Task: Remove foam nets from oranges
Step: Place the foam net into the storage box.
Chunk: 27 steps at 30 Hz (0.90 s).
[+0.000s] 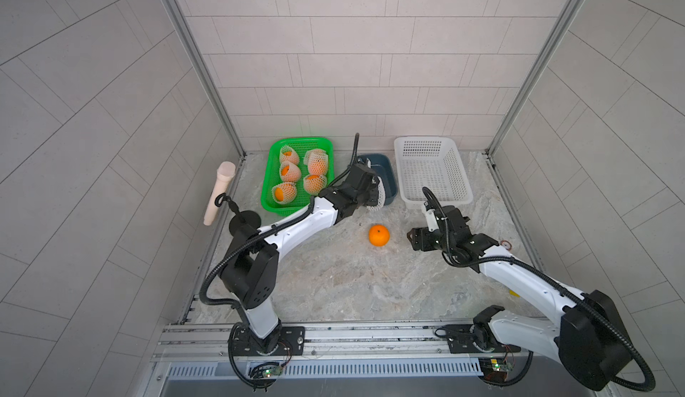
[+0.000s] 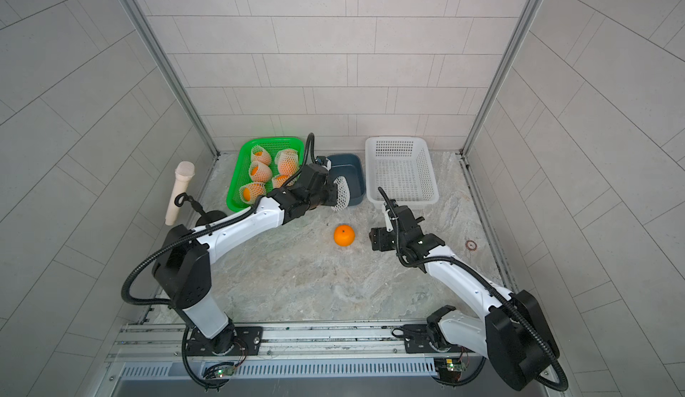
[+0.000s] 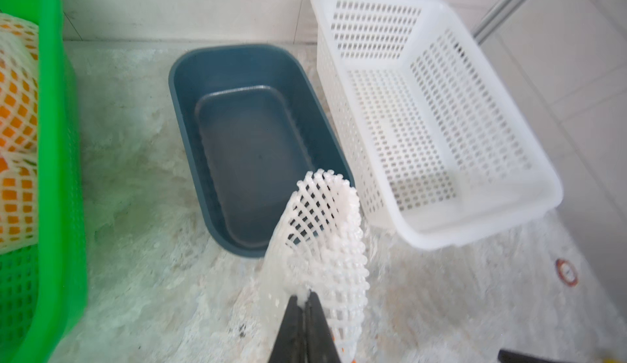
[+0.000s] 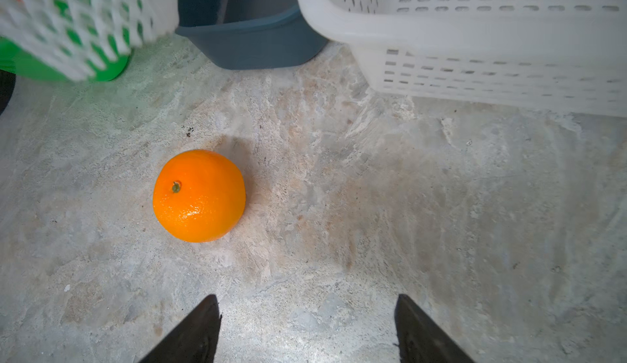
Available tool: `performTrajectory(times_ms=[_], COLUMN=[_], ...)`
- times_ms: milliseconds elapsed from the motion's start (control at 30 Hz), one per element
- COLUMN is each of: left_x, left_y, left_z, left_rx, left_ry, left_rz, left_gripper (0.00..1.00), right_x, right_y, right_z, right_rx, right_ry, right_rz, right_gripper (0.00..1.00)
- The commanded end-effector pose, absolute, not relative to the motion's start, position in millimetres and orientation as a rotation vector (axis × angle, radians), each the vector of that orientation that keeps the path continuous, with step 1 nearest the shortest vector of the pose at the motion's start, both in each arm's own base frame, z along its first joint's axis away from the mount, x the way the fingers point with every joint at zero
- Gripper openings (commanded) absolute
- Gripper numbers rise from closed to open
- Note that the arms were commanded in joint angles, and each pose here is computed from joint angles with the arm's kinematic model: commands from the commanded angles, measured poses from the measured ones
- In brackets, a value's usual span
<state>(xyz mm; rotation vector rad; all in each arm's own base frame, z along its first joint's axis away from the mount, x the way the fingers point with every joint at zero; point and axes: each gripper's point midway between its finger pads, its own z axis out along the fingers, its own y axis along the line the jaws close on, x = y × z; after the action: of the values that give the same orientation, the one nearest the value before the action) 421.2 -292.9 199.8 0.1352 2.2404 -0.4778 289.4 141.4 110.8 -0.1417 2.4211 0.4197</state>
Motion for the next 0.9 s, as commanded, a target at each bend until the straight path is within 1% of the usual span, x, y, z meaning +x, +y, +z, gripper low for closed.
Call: performTrajectory(times_ms=[0,133,167,267,367,567,800,833,867], left_x=[452.5,497.5,509.0,540.0,562.3,585.9,592.1,591.7,589.7], left_y=[-299.5,-303.4,-303.1,-303.2,-303.7,-298.6,-297.0,-294.9,-293.1], left_z=[205.0,198.6,193.9,178.1,161.3,131.3,115.7,112.9,109.6], left_rx=[0.025,-0.149,-0.219,-0.373,-0.481,-0.622,-0.669,-0.677,-0.685], left_ry=[2.204,2.156,2.147,2.106,2.075,2.03,2.028,2.037,2.056], left_rz=[-0.62,-0.812,-0.849,-0.924,-0.94,-0.919,-0.901,-0.885,-0.863], left_gripper=[0.0,0.0,0.0,0.0,0.0,0.0,0.0,0.03,0.08], right_x=[286.6,286.3,280.6,279.8,277.6,271.4,269.8,269.9,270.2], right_y=[143.3,144.5,141.6,141.1,141.9,141.0,141.1,141.6,142.1], right_z=[115.0,118.6,108.2,108.8,109.4,110.4,110.0,109.4,109.0], right_rx=[-0.143,-0.142,-0.142,-0.136,-0.134,-0.135,-0.138,-0.141,-0.142], right_ry=[2.396,2.384,2.408,2.402,2.396,2.388,2.387,2.39,2.39], right_rz=[0.434,0.441,0.432,0.435,0.445,0.458,0.461,0.462,0.464], right_gripper=[0.82,0.82,0.82,0.82,0.82,0.83,0.84,0.84,0.84])
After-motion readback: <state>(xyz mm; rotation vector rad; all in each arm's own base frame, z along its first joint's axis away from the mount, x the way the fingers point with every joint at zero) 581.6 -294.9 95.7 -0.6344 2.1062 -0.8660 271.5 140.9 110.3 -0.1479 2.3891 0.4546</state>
